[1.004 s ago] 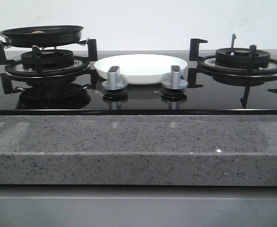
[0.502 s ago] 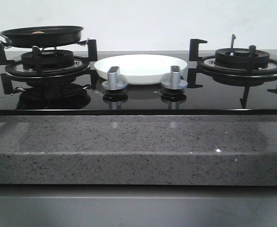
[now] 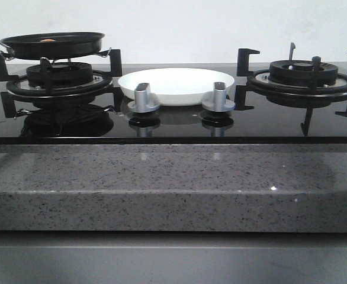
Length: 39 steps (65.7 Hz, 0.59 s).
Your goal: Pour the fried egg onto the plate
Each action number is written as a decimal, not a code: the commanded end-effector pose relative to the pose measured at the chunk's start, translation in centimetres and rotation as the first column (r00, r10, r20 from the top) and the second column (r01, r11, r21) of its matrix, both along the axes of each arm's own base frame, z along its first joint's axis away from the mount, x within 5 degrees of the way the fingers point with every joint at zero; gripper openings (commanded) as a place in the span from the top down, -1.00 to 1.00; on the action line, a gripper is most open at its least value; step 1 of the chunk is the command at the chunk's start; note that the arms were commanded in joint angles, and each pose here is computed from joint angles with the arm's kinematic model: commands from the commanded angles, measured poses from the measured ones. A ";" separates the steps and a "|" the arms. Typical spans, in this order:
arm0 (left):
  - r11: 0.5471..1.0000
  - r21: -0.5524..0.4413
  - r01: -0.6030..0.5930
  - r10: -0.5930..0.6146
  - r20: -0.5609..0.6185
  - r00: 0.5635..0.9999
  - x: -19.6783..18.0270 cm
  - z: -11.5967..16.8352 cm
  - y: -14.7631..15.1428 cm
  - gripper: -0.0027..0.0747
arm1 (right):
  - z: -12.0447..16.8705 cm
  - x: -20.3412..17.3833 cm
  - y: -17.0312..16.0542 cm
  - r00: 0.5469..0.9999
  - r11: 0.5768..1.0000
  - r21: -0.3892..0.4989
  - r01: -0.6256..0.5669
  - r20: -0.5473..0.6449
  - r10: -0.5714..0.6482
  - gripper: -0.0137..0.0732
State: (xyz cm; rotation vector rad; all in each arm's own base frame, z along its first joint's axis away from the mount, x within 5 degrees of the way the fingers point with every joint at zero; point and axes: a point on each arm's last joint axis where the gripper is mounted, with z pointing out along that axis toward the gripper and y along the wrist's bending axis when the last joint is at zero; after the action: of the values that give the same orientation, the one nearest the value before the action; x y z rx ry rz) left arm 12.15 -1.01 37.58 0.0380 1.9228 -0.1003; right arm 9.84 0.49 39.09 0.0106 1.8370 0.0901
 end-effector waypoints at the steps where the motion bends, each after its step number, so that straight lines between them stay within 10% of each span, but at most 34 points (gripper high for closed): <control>1: 1.000 -0.010 -0.004 0.005 0.103 0.995 0.4 1.7 0.0 0.98 | 1.6 0.1 0.0 0.996 1.000 -0.002 0.002 0.091 -0.002 0.84; 14: 0.999 0.028 -0.015 0.012 0.106 0.994 0.4 1.7 0.2 0.83 | 1.6 0.1 -0.1 0.996 1.000 -0.009 0.005 0.092 -0.004 0.64; 29: 0.996 0.086 -0.031 0.021 0.106 0.994 0.4 1.7 0.5 -0.38 | 1.6 0.1 -0.1 0.996 1.000 -0.024 0.011 0.092 -0.008 -0.42; 39: 0.996 0.086 -0.031 0.021 0.106 0.994 0.4 1.7 0.5 -0.40 | 1.6 0.1 -0.1 0.996 1.000 -0.024 0.011 0.093 -0.009 -0.46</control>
State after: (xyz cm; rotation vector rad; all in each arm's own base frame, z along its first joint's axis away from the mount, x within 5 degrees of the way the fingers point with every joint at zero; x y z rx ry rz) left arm 12.45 -0.54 37.46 0.0776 1.9300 0.0025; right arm 9.84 0.45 39.08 0.0065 1.8374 0.0809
